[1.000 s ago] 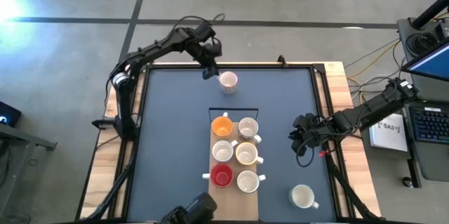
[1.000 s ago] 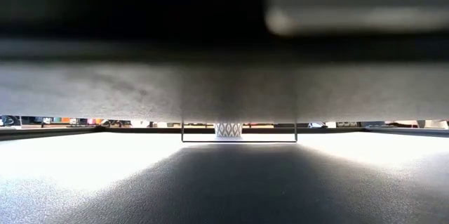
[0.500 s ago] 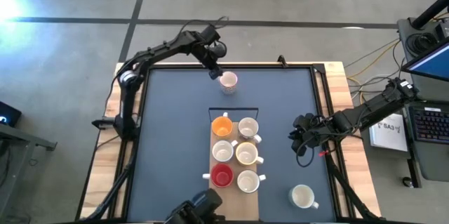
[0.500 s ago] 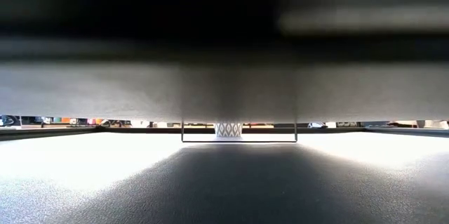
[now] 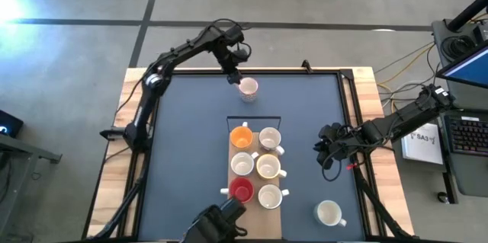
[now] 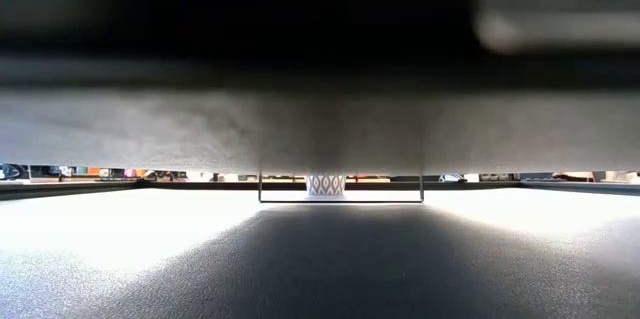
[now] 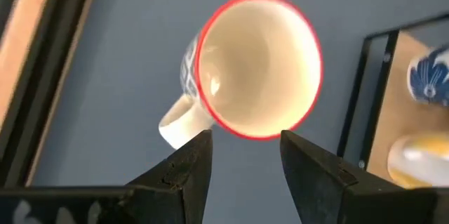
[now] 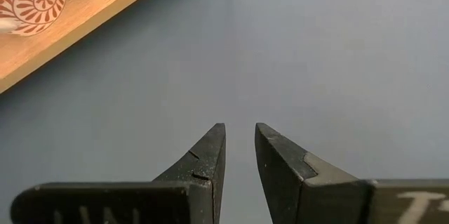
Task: Place coffee mugs
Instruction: Adjust the shelf
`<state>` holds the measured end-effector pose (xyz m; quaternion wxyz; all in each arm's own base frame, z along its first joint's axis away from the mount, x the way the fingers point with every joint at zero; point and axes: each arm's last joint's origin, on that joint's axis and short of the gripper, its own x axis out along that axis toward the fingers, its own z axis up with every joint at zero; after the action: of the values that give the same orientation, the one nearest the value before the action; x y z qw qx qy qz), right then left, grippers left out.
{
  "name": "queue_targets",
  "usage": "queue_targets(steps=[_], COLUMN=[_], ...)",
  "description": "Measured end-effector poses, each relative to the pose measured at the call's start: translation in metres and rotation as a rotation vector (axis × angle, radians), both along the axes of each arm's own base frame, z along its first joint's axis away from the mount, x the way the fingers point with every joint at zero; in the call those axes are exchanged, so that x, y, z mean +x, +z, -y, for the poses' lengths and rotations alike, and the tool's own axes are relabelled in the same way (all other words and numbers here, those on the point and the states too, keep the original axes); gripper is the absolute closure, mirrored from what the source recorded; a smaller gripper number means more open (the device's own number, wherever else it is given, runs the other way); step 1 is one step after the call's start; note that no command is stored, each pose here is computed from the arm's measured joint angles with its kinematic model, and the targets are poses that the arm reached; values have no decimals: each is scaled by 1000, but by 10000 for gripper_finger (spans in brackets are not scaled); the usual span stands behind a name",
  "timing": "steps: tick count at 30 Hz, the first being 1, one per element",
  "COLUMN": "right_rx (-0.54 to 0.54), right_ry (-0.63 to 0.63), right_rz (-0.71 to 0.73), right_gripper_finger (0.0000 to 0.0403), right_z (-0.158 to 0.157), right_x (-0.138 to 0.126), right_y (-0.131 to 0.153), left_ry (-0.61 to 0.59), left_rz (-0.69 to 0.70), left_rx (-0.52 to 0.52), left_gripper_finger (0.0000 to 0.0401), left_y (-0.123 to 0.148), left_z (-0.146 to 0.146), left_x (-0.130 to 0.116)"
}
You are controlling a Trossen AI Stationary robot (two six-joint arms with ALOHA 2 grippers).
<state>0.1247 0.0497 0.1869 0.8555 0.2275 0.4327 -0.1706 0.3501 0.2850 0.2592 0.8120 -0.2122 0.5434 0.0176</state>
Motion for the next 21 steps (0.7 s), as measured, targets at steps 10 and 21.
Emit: queue_targets(steps=[10,21], right_rx=[0,1], right_ry=[0,-1], right_rz=[0,0], right_gripper_finger=[335,335], right_z=[0,0], right_x=[0,0], right_y=[0,0], left_ry=[-17,-298], left_rz=[12,102], left_rx=[-87,56], left_gripper_finger=[250,250], left_y=[-5,23], left_z=[-6,0], left_x=[5,-8])
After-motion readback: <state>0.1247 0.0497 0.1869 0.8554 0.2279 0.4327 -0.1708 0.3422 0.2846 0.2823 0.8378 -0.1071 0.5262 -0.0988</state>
